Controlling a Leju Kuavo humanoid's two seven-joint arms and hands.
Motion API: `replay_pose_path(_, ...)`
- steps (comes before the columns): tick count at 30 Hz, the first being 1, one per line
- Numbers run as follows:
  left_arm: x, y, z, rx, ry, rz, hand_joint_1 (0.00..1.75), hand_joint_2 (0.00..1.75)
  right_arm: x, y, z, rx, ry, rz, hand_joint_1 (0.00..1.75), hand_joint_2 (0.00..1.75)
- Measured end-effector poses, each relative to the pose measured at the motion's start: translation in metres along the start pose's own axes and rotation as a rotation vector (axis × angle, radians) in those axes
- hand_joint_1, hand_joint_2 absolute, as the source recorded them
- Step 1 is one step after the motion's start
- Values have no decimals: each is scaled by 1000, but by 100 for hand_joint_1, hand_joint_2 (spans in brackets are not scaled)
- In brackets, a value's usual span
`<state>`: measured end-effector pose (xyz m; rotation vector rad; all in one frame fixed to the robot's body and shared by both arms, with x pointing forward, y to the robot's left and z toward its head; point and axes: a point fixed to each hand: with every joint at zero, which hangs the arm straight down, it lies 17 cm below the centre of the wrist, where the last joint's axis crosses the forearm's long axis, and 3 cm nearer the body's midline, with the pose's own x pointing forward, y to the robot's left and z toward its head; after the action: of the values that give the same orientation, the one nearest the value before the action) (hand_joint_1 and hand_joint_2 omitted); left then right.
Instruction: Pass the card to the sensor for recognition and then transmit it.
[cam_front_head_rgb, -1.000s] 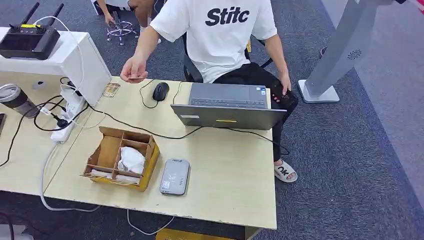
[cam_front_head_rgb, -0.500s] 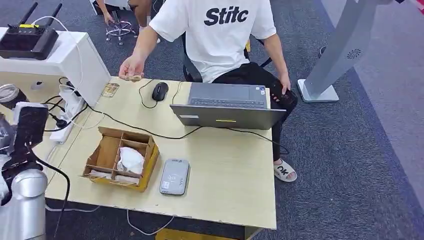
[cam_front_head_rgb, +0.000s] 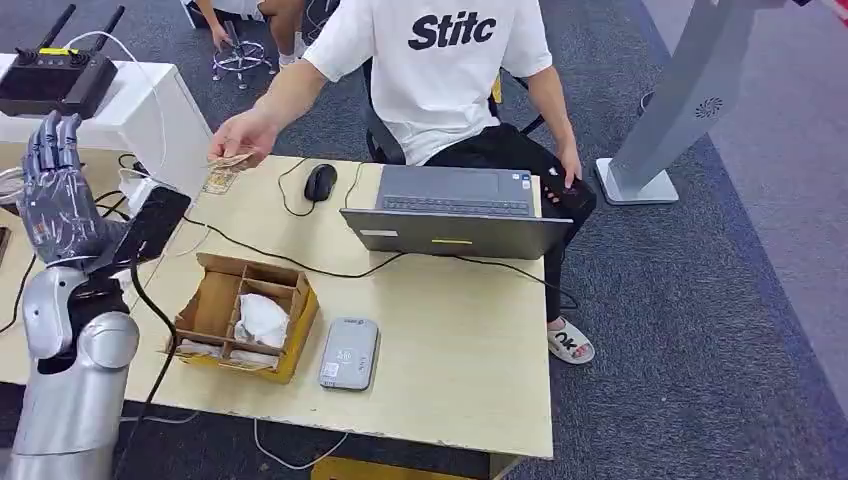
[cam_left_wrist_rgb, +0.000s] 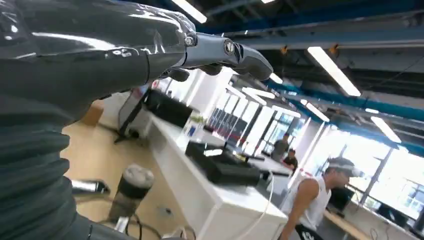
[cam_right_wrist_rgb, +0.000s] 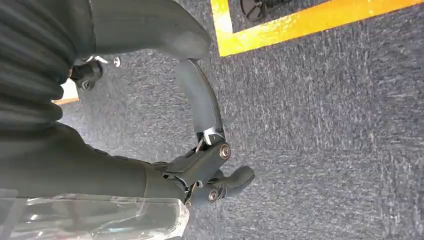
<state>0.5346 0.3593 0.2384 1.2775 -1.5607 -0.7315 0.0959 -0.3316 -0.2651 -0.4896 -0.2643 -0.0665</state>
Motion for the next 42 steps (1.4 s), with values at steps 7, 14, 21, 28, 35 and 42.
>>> replay_pose_path(7,37,11,-23,30,-99,-172,0,175,2,-3,-2,-1,-9,5,0,175)
replay_pose_path(14,58,1,-30,12,-148,-235,0,175,3,-5,-3,-4,-16,4,0,175)
replay_pose_path(21,64,-12,-30,-17,-171,-264,0,175,2,-8,-4,-9,-15,4,0,175)
replay_pose_path(28,59,-26,-29,-60,-170,-291,0,175,1,-8,-4,-6,-11,-2,0,175)
replay_pose_path(35,40,-32,-29,-86,-145,-323,161,175,-1,-8,-4,-1,-8,-4,0,175)
replay_pose_path(42,13,-38,-27,-108,-110,-357,175,175,-2,-8,-4,-1,-9,3,0,175)
